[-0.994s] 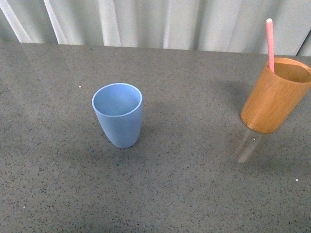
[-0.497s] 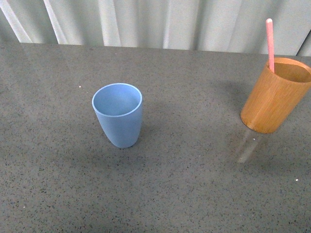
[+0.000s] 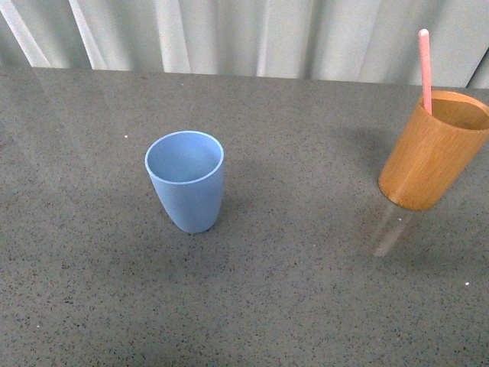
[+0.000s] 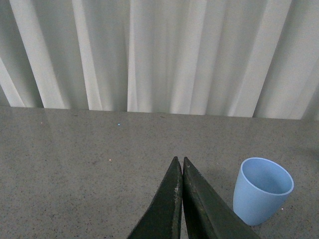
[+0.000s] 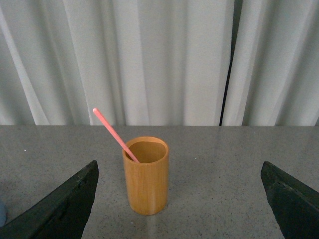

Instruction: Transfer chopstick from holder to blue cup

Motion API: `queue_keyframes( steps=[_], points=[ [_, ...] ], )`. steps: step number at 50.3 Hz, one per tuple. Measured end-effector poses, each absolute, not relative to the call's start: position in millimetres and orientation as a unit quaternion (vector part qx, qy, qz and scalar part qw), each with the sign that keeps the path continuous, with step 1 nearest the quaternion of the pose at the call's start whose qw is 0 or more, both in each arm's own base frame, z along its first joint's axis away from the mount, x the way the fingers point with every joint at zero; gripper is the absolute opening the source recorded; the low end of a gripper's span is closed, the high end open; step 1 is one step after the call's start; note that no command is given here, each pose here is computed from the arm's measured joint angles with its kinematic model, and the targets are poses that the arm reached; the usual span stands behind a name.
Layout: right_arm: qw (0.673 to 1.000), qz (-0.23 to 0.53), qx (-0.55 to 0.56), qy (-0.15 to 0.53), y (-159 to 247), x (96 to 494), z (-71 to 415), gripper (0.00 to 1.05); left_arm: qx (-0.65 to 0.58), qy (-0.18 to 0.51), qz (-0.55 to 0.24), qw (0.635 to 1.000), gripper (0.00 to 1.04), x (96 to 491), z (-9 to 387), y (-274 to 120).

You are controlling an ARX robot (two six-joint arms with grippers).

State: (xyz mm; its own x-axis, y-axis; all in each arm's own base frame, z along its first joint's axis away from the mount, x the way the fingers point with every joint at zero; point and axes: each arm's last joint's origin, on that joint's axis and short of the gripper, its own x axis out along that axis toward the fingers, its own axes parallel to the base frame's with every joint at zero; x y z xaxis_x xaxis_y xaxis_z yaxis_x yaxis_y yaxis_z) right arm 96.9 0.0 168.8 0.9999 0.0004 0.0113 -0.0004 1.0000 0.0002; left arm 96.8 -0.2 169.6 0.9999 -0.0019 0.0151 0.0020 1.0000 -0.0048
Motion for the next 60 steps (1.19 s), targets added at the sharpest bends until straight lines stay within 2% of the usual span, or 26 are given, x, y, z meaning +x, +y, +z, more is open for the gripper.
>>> queue_keyframes(
  steps=[6, 9, 17, 24, 28, 32, 49, 60],
  points=[
    [1.000, 0.000, 0.000, -0.006, 0.1, 96.9, 168.8, 0.95, -0.003, -0.008, -0.001, 1.000, 0.05, 96.8, 169.6, -0.2],
    [1.000, 0.000, 0.000, -0.005, 0.1, 96.9, 168.7, 0.95, -0.002, -0.008, -0.001, 1.000, 0.13, 96.8, 169.6, -0.2],
    [1.000, 0.000, 0.000, -0.006, 0.1, 96.9, 168.8, 0.95, -0.002, -0.008, -0.001, 1.000, 0.47, 96.8, 169.6, -0.2],
    [1.000, 0.000, -0.001, -0.003, 0.0, 97.1, 168.6, 0.95, -0.002, -0.008, -0.001, 1.000, 0.68, 96.8, 169.6, -0.2],
    [0.995, 0.010, -0.027, 0.099, -2.9, 102.3, 165.7, 0.95, -0.002, -0.008, -0.001, 1.000, 0.85, 96.8, 169.6, -0.2],
    [0.990, 0.017, -0.049, 0.134, -10.1, 115.8, 162.7, 0.95, -0.002, -0.008, -0.001, 1.000, 0.99, 96.7, 169.6, -0.2],
    [0.977, 0.059, -0.140, 0.149, -27.9, 174.2, 158.6, 0.95, -0.002, -0.008, -0.001, 1.000, 0.98, 96.7, 169.6, -0.2],
    [0.975, 0.102, -0.141, 0.141, -23.3, 216.2, 147.5, 0.95, -0.002, -0.008, -0.001, 1.000, 0.98, 96.7, 169.6, -0.2]
  ],
)
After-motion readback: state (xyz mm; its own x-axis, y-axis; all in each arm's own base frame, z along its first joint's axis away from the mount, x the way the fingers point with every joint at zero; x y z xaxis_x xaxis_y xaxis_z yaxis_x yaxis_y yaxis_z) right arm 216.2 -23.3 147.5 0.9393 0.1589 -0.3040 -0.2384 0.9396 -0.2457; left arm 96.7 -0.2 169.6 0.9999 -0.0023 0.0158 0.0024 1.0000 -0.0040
